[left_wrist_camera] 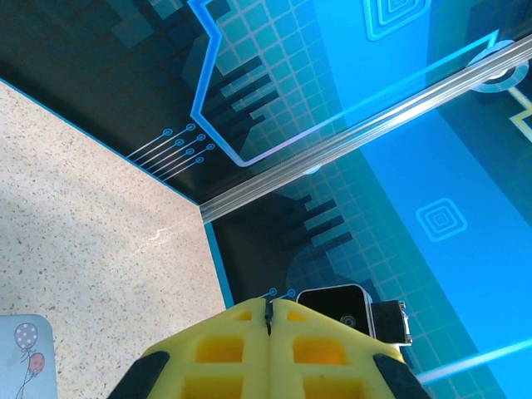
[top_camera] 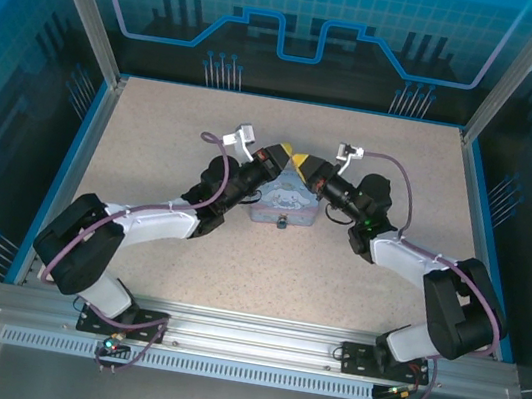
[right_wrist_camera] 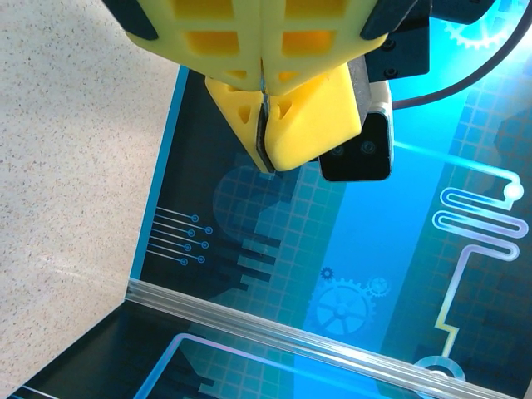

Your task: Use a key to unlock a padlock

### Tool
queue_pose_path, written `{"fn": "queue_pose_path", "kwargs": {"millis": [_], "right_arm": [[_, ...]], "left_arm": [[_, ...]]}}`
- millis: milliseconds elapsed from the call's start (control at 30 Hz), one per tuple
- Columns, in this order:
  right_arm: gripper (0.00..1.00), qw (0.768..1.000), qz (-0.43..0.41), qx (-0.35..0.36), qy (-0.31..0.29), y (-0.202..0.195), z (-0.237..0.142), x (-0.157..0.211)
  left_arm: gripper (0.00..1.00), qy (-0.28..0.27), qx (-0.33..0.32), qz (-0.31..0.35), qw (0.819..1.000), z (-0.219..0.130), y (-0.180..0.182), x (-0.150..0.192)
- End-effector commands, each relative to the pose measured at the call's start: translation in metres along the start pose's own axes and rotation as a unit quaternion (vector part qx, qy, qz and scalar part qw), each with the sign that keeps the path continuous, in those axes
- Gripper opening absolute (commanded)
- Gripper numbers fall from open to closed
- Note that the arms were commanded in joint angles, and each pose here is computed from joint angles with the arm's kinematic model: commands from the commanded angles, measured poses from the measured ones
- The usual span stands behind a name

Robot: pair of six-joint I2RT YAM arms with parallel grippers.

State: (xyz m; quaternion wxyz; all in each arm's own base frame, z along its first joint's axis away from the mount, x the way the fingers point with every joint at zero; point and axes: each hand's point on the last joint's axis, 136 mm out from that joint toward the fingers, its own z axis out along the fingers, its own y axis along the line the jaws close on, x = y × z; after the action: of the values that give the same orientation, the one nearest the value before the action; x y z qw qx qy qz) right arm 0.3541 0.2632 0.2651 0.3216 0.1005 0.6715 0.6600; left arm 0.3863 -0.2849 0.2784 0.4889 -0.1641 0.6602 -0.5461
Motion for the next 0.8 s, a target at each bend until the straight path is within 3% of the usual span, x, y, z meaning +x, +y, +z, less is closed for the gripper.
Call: {"fn": "queue_pose_path", "kwargs": {"millis": [0, 133, 200, 367, 767], "right_arm": [[0.0, 1.0, 0.001, 0.025, 0.018, -0.019, -0.006, 0.011], [0.0, 0.999, -0.017, 0.029, 0.007, -0.019, -0.02, 0.005], [0.0, 0.999, -0.029, 0.031, 0.005, -0.019, -0.028, 0.004], [0.0, 0.998, -0.045, 0.036, 0.009, -0.017, -0.041, 0.007], [0.0, 0.999, -0.048, 0.009, 0.003, 0.01, -0.042, 0.006]], "left_arm": [[0.07, -0.012, 0.068, -0.001, 0.998, -0.002, -0.047, -0.01], [0.45, -0.017, 0.059, 0.002, 0.998, -0.009, -0.046, -0.014], [0.56, -0.015, 0.048, 0.013, 0.999, -0.014, -0.045, -0.015], [0.64, 0.007, 0.007, 0.034, 0.999, -0.025, -0.034, -0.011], [0.64, 0.071, -0.017, 0.001, 0.997, -0.02, -0.017, 0.016]]}}
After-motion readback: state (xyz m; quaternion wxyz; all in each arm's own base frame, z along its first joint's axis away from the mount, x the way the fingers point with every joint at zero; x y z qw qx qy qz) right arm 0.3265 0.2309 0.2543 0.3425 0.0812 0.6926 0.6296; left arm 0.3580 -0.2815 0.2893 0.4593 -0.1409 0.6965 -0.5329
